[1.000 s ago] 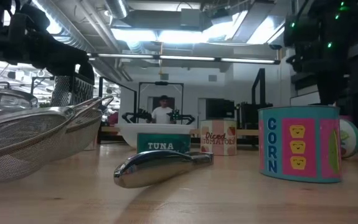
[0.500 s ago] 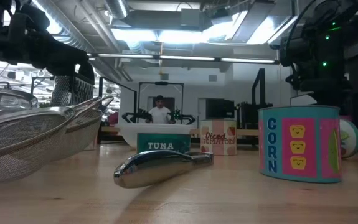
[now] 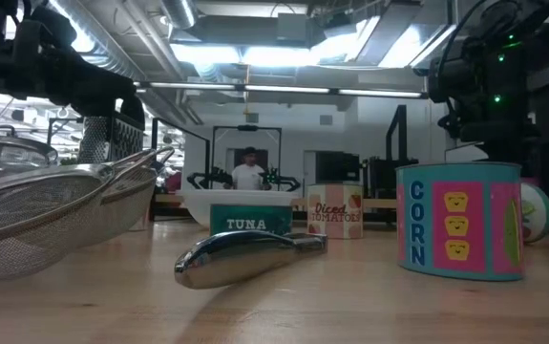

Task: Pick and place cans onto a shelf
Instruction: Put the canned chicken soup on the shelf

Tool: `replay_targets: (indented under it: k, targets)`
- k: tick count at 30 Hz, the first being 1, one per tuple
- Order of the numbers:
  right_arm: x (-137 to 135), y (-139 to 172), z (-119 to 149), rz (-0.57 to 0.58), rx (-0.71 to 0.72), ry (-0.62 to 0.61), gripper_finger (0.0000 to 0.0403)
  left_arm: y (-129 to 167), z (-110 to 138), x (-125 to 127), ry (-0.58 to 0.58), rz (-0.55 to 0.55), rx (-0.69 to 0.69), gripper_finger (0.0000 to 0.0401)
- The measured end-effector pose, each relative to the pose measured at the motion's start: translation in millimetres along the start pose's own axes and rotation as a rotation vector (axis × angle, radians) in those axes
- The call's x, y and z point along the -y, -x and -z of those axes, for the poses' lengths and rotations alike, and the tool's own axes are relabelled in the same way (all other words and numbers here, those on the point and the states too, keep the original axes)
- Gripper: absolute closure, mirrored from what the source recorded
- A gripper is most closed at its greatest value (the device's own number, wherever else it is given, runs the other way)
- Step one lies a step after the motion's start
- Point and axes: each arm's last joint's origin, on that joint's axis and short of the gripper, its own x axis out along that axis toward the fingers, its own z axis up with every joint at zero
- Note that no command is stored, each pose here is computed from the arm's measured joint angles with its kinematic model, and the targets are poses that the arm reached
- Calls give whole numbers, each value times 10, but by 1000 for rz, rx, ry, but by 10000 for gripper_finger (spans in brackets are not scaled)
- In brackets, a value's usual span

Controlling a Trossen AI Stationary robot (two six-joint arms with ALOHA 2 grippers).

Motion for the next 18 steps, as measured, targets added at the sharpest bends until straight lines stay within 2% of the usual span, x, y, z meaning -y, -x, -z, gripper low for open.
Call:
replay_targets:
  k: [11, 18]
  targets:
    - [0, 6, -1, -1, 2, 0, 384, 0, 0, 0, 0, 0, 0, 319]
    - [0, 6, 0, -1, 1, 0, 393, 0, 0, 0, 0, 0, 0, 319]
